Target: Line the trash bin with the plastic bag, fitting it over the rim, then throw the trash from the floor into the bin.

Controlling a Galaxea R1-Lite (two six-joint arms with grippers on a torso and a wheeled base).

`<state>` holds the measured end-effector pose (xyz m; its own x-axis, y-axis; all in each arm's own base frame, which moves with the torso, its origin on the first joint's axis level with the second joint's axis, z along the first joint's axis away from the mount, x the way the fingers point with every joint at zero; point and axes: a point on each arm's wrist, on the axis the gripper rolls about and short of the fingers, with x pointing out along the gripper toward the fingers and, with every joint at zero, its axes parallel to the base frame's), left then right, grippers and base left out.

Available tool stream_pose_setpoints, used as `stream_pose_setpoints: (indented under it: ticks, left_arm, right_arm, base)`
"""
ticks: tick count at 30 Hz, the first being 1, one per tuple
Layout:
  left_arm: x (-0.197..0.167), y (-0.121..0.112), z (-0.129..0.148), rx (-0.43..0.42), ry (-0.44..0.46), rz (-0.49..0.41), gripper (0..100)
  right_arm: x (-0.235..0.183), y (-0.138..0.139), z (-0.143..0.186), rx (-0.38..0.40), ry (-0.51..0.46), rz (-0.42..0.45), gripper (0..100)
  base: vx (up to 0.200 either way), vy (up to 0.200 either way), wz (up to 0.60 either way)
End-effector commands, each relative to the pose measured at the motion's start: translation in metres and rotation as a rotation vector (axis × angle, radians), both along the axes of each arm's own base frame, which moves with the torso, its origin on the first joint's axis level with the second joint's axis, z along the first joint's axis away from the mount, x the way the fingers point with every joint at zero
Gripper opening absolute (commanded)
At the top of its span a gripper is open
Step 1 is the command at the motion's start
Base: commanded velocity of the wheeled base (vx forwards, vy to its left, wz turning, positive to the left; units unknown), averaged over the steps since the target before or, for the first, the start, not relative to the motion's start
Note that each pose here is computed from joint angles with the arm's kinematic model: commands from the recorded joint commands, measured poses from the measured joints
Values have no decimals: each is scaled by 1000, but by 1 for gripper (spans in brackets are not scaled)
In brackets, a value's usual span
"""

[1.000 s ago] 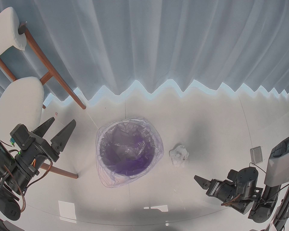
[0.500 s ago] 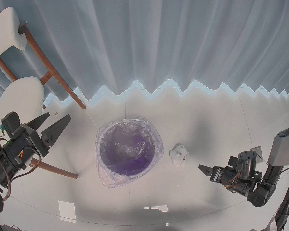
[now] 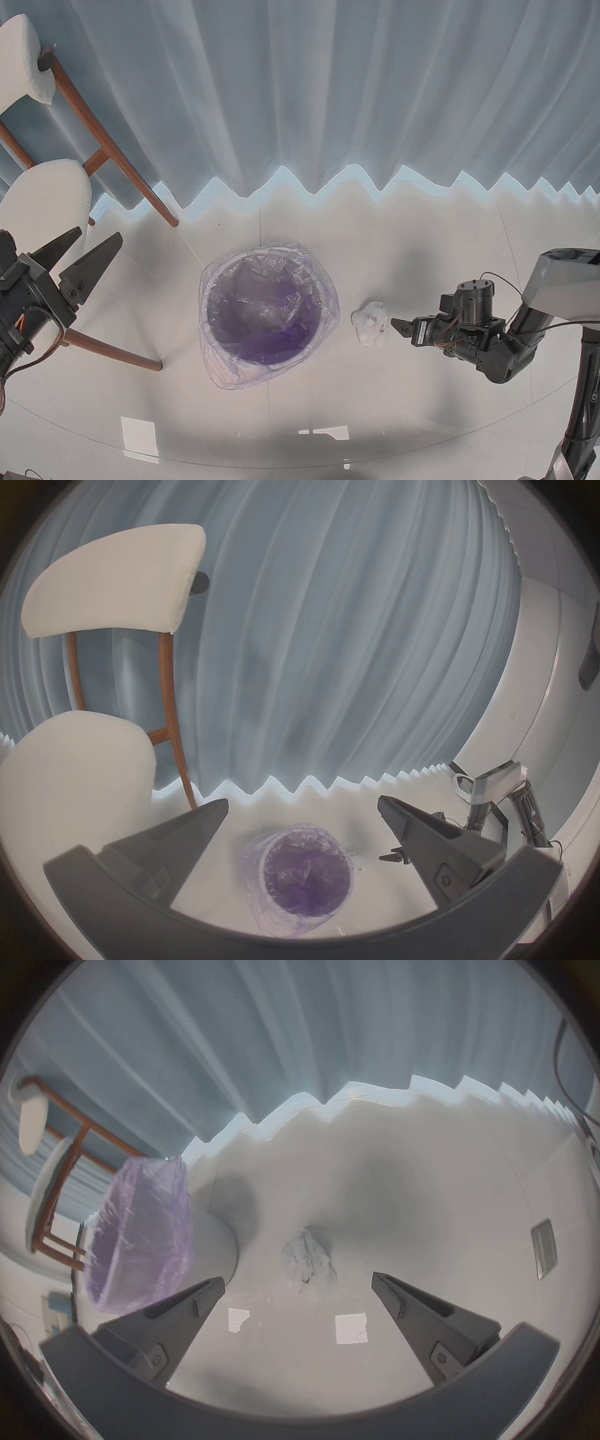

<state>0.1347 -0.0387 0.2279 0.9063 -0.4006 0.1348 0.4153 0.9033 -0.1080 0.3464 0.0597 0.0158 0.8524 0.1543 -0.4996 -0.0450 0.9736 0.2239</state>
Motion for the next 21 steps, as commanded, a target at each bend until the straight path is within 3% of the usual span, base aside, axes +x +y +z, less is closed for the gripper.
stream_pose_setpoints:
  ticks: [1,6,21]
  left_arm:
    - [-1,8,2,1,-11,56,100]
    - [-1,13,3,2,-17,90,100]
    - [1,19,4,2,-20,139,100]
  right_arm:
    - [40,7,-54,-85,35,66,100]
    - [70,12,-72,-103,41,75,100]
    - [132,20,-78,-109,110,79,100]
  base:
    - [0,0,0]
    - [0,0,0]
    - [0,0,0]
